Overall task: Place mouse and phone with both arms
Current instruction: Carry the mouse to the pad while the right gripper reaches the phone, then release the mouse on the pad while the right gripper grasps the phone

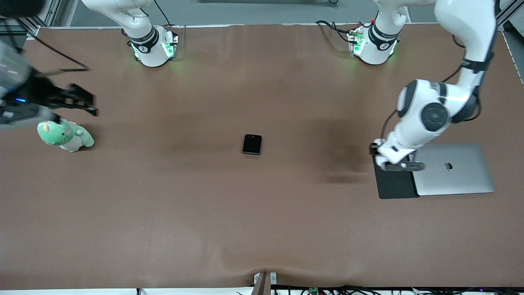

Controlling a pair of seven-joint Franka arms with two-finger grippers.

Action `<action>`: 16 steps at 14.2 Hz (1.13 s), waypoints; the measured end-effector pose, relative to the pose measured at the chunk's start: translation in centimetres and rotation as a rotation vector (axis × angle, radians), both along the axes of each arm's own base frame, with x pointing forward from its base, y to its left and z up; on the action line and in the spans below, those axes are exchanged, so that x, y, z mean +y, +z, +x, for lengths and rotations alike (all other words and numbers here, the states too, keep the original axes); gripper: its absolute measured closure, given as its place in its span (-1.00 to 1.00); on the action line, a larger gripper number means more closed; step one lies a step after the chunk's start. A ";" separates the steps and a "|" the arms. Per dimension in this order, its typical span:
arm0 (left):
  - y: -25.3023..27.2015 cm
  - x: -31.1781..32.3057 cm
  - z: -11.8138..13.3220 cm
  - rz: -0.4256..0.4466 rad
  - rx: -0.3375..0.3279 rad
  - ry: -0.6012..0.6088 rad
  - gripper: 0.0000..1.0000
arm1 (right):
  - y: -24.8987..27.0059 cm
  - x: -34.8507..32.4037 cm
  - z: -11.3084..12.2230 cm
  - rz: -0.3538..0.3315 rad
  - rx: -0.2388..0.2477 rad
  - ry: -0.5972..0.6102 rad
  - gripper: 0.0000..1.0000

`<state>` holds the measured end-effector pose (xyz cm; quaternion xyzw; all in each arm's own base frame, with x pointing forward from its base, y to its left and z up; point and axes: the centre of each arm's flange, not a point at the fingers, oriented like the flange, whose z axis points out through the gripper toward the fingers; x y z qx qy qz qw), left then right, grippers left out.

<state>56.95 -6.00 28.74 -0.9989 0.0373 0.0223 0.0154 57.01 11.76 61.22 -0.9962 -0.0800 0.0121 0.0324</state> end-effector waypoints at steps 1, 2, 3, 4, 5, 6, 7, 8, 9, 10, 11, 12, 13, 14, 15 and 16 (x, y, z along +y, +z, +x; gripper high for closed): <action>-0.1 2.0 0.2 -0.017 0.000 -0.011 -0.23 | -1.3 3.1 0.0 -0.006 0.017 -0.009 -1.00; -0.4 3.5 0.5 -0.030 0.001 -0.020 -0.23 | -2.7 6.1 0.0 -0.013 0.033 -0.018 -1.00; -0.9 4.3 0.8 -0.037 0.004 -0.027 -0.23 | -4.1 8.8 -0.1 -0.018 0.042 -0.024 -1.00; -1.6 4.5 1.3 -0.042 0.007 -0.031 -0.23 | -5.6 11.1 -0.1 -0.020 0.051 -0.030 -1.00; -2.6 4.2 2.0 -0.048 0.013 -0.035 -0.23 | -7.1 13.1 -0.1 -0.019 0.063 -0.035 -1.00; -3.7 3.9 2.7 -0.055 0.018 -0.039 -0.23 | -8.8 14.9 -0.1 -0.014 0.078 -0.042 -1.00; -4.7 3.7 3.4 -0.060 0.021 -0.039 -0.23 | -10.7 16.6 0.0 -0.012 0.091 -0.052 -1.00; -5.7 3.8 4.1 -0.065 0.024 -0.037 -0.23 | -12.9 18.3 -0.1 -0.013 0.103 -0.066 -1.00; -6.4 3.9 4.8 -0.069 0.027 -0.033 -0.23 | -15.2 19.8 -0.2 -0.018 0.109 -0.080 -1.00; -7.1 4.2 5.3 -0.071 0.029 -0.028 -0.23 | -17.5 21.3 -0.5 -0.023 0.113 -0.093 -1.00; -7.6 4.6 5.6 -0.072 0.032 -0.025 -0.23 | -19.8 22.7 -0.8 -0.022 0.118 -0.104 -1.00; -8.1 5.1 5.7 -0.074 0.035 -0.026 -0.23 | -22.2 24.0 -1.3 -0.015 0.127 -0.115 -1.00; -8.7 5.5 5.8 -0.076 0.035 -0.021 -0.23 | -24.3 25.1 -1.7 -0.010 0.135 -0.118 -1.00; -9.2 5.7 5.7 -0.077 0.036 -0.018 -0.23 | -26.1 26.1 -2.0 -0.007 0.136 -0.127 -1.00; -9.7 5.7 5.7 -0.079 0.039 -0.017 -0.23 | -27.7 27.0 -2.2 -0.003 0.128 -0.149 -1.00; -10.3 5.6 5.6 -0.080 0.045 -0.018 -0.23 | -29.3 27.8 -2.4 0.004 0.111 -0.171 -1.00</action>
